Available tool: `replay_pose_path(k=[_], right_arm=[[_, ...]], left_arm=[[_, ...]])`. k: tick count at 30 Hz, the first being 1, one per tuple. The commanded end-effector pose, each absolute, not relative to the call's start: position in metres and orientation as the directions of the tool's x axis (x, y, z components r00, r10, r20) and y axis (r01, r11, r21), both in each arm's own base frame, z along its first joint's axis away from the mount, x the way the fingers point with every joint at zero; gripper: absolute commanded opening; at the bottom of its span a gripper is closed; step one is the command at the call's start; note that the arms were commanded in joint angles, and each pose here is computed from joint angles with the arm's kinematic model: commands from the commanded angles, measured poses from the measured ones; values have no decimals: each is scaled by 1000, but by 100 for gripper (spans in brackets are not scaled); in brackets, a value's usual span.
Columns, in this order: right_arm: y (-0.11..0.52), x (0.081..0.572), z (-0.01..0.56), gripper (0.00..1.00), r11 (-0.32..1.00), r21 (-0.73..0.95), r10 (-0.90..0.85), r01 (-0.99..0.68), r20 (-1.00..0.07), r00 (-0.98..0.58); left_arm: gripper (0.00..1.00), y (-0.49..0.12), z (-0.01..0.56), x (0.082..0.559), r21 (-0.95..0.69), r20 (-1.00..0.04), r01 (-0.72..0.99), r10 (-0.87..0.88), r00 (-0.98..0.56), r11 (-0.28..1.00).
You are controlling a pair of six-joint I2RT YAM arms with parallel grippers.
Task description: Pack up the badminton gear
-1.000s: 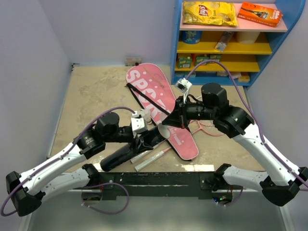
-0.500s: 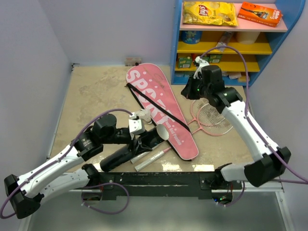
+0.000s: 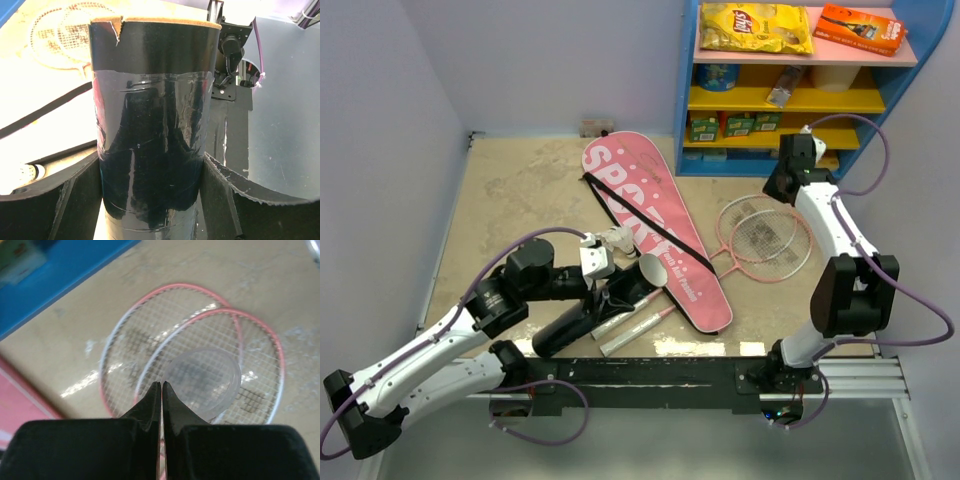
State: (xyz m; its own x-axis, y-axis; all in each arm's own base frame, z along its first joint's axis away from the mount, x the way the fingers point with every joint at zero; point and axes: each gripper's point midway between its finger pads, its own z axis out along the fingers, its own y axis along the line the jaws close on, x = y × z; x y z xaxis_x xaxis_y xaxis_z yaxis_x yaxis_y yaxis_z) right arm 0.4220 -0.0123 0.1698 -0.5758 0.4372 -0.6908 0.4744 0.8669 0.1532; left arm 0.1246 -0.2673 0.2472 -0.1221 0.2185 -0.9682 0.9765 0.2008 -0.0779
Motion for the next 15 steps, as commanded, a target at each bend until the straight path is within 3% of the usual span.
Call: replay_pose_path(k=[1, 6, 15], right_arm=[[-61, 418, 160, 0, 768, 87, 487, 635, -723, -490], [-77, 417, 131, 0, 727, 61, 531, 684, -682, -503], [-41, 370, 88, 0, 780, 97, 551, 618, -575, -605]], left_arm=[[18, -269, 262, 126, -52, -983, 978, 162, -85, 201], [18, -269, 261, 126, -52, -983, 978, 162, -86, 202], [18, -268, 264, 128, -45, -984, 975, 158, -81, 217]])
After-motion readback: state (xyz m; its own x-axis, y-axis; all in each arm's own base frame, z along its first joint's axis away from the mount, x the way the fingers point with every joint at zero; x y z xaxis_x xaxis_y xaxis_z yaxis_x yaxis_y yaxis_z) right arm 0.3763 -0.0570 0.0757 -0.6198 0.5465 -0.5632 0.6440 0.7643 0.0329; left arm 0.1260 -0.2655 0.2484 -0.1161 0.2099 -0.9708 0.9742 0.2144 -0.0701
